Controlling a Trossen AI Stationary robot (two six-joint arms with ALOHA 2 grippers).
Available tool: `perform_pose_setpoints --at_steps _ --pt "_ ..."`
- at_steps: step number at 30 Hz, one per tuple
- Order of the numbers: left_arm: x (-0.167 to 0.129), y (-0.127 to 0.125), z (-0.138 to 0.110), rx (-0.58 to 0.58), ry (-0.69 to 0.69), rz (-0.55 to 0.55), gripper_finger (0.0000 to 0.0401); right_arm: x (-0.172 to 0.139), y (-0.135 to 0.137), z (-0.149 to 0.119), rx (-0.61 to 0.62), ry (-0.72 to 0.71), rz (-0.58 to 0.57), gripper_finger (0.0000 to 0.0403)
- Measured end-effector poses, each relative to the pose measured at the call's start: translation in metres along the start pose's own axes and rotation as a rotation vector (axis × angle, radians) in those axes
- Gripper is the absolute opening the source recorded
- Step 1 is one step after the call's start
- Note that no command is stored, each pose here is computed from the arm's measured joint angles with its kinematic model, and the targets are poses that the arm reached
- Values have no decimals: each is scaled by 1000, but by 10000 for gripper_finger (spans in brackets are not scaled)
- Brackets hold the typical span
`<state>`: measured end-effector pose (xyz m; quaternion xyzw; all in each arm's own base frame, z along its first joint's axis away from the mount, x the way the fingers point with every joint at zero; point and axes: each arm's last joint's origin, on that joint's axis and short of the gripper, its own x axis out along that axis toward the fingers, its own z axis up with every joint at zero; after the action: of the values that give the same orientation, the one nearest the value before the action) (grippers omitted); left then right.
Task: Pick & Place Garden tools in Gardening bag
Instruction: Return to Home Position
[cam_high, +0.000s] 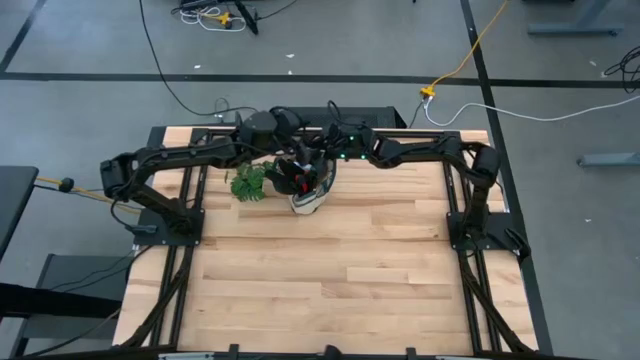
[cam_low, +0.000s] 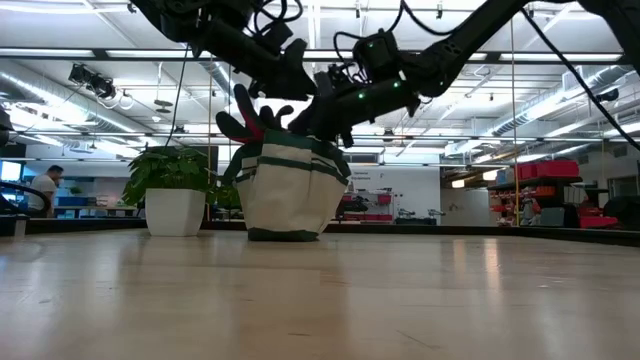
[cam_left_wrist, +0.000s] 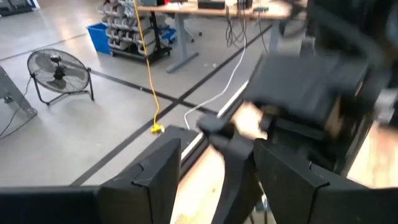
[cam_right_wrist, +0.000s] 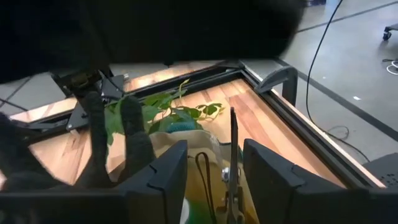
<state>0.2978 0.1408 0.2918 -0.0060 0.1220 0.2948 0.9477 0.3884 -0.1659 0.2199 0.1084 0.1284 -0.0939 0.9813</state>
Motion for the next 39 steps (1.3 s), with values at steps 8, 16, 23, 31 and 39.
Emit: perform_pose_setpoints --at_steps 8,16,23,31,39 --pt "-23 0 13 21 -3 -101 209 -27 10 24 -42 27 -5 160" --pt "-63 2 17 25 121 -289 209 -49 25 37 -43 91 18 160" --pt "-103 -1 7 49 230 -406 209 -65 52 45 -68 125 68 160" --pt "-161 -2 -35 18 150 -383 209 -78 99 40 -153 203 121 160" --pt "-207 -3 -75 -32 -78 -513 209 -90 136 21 -240 197 100 160"
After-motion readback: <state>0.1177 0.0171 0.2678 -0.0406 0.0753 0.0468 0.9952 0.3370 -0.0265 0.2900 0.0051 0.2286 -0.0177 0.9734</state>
